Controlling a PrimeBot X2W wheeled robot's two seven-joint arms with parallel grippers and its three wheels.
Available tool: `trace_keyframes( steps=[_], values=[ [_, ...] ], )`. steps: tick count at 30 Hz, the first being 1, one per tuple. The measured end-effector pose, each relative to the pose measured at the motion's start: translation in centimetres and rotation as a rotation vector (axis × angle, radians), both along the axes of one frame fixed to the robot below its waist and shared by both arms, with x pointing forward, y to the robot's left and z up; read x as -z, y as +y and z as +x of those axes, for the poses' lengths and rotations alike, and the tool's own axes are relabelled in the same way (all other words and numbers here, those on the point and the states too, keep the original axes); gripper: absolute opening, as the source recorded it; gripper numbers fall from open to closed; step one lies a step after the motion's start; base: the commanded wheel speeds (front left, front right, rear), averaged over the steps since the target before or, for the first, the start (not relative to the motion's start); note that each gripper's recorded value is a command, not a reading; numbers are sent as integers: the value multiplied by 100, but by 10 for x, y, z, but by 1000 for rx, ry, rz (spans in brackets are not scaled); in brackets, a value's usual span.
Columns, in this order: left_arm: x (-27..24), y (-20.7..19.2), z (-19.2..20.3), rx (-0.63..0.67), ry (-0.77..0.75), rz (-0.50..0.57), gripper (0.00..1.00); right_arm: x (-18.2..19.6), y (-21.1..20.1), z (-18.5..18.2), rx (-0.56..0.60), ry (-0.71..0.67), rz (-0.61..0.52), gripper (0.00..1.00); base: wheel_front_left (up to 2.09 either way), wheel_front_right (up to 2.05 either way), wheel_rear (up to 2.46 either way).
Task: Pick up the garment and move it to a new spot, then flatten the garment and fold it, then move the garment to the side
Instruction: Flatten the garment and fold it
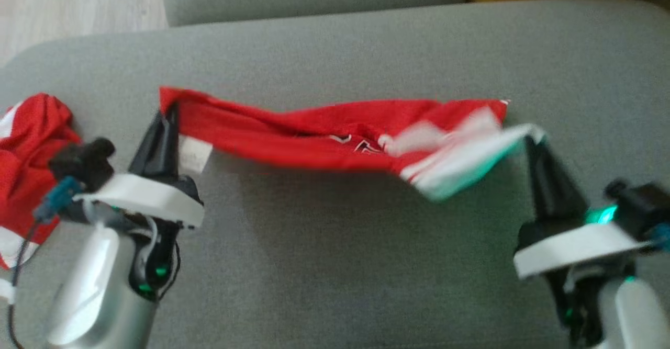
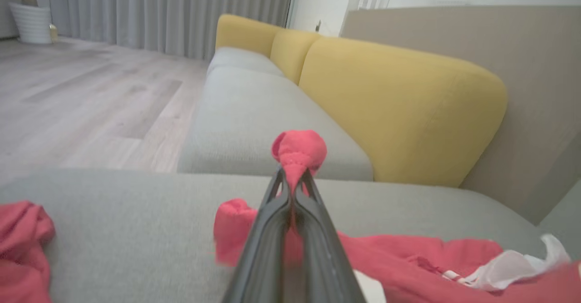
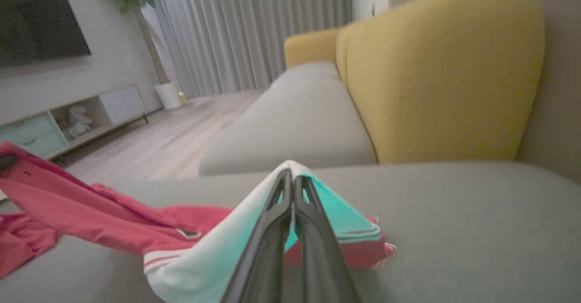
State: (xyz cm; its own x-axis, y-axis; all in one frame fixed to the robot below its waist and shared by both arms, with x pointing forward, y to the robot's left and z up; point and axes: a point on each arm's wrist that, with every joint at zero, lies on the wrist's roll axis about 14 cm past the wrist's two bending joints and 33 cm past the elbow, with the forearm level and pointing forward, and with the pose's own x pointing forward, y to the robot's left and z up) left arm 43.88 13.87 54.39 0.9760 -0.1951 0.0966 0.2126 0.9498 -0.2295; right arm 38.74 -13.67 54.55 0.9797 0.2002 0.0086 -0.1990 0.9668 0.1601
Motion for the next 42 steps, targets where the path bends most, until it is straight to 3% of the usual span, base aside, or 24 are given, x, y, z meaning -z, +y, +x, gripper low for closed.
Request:
trace_keyframes(
  steps=[1, 10, 15, 25, 31, 42],
  values=[
    [0, 0, 0, 0, 0, 0, 0, 0, 0, 0, 0, 0, 0, 0, 0, 0, 0],
    [-123, -4, -15, 15, -299, 5, 0, -148, -8, 12, 18, -465, -39, 0, 0, 0, 0],
    [-183, -8, -29, 22, -456, 24, 0, -201, -14, 4, 41, -626, -60, 0, 0, 0, 0],
    [-194, -5, -25, 0, -508, 15, 0, -202, -12, 23, 33, -602, -59, 0, 0, 0, 0],
    [-176, -1, 22, -2, -448, -18, 0, -200, 4, 71, -23, -563, -37, 0, 0, 0, 0],
    [-204, 11, 124, -57, -469, -31, 0, -245, 45, 175, -119, -628, -4, 0, 0, 0, 0]
  ],
)
